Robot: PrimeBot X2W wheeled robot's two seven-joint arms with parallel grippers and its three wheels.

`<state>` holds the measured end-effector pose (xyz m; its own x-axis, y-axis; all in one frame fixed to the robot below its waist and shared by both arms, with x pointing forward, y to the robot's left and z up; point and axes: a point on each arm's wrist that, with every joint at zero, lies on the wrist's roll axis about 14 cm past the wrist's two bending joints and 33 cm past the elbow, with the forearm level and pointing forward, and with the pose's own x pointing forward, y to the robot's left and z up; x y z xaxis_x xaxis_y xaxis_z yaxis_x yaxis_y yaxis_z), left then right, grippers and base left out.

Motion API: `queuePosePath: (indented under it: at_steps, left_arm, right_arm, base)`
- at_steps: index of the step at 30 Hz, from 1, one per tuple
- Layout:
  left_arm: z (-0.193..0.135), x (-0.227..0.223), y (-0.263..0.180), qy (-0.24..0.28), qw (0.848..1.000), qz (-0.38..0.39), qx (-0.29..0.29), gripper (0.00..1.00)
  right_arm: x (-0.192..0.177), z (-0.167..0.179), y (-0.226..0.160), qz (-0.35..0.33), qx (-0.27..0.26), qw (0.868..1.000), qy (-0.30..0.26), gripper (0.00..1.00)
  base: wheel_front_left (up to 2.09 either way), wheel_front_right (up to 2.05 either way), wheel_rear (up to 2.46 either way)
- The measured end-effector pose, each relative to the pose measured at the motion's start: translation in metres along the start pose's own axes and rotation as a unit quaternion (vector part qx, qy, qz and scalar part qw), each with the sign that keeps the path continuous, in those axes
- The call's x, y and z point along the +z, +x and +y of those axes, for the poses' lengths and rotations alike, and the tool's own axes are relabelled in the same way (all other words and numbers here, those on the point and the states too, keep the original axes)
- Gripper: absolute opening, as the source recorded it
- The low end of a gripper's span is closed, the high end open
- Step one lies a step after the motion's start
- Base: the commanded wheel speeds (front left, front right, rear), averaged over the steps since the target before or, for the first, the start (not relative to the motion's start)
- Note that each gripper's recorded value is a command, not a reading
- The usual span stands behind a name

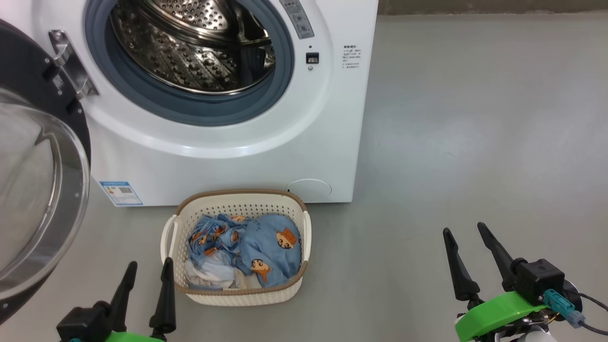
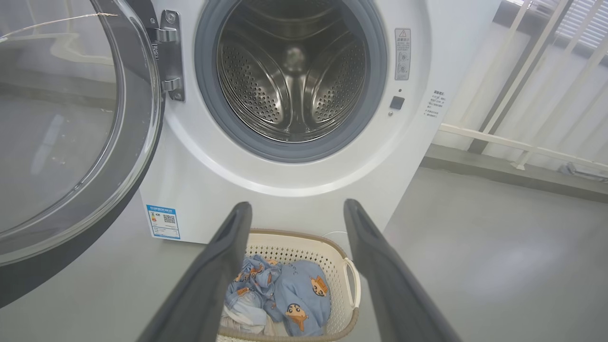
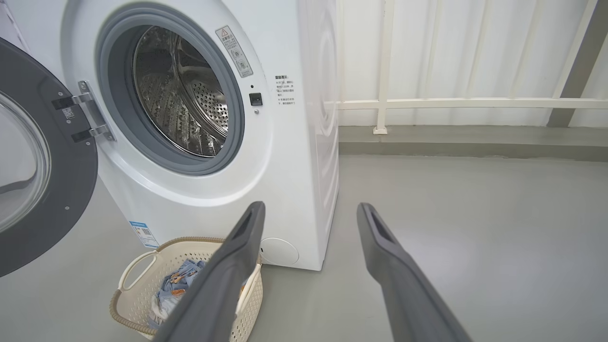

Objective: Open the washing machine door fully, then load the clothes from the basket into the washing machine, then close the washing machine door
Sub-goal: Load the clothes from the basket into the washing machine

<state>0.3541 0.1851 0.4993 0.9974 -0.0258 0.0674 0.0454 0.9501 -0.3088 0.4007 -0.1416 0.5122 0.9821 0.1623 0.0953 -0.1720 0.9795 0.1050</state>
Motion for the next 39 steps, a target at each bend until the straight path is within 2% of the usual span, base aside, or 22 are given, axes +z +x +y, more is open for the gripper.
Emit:
queuePosePath:
  at_steps: [9, 13, 19, 39]
  left_arm:
    - [0.0043, 0.0049, -0.0012, 0.004, 1.000, -0.007, 0.006, 1.00]
    - [0.0070, 0.0070, -0.0013, 0.027, 1.000, -0.009, 0.008, 1.00]
    - [0.0066, 0.0069, -0.0011, 0.031, 0.999, -0.009, 0.010, 1.00]
    - [0.0013, 0.0067, -0.0021, 0.030, 1.000, -0.010, 0.003, 1.00]
  right_arm:
    - [0.0020, 0.0014, -0.0001, -0.003, 0.002, 1.000, 0.000, 1.00]
    - [0.0020, 0.0021, 0.0002, -0.003, 0.003, 1.000, 0.000, 1.00]
    - [0.0016, 0.0026, 0.0002, -0.002, 0.004, 1.000, 0.000, 1.00]
    - [0.0030, 0.0053, -0.0005, -0.003, 0.007, 1.000, -0.001, 1.00]
  base:
    - [1.80, -1.83, 0.03]
    - [1.88, -1.93, 0.05]
    - [1.22, -1.22, 0.00]
    - [0.12, -0.12, 0.00]
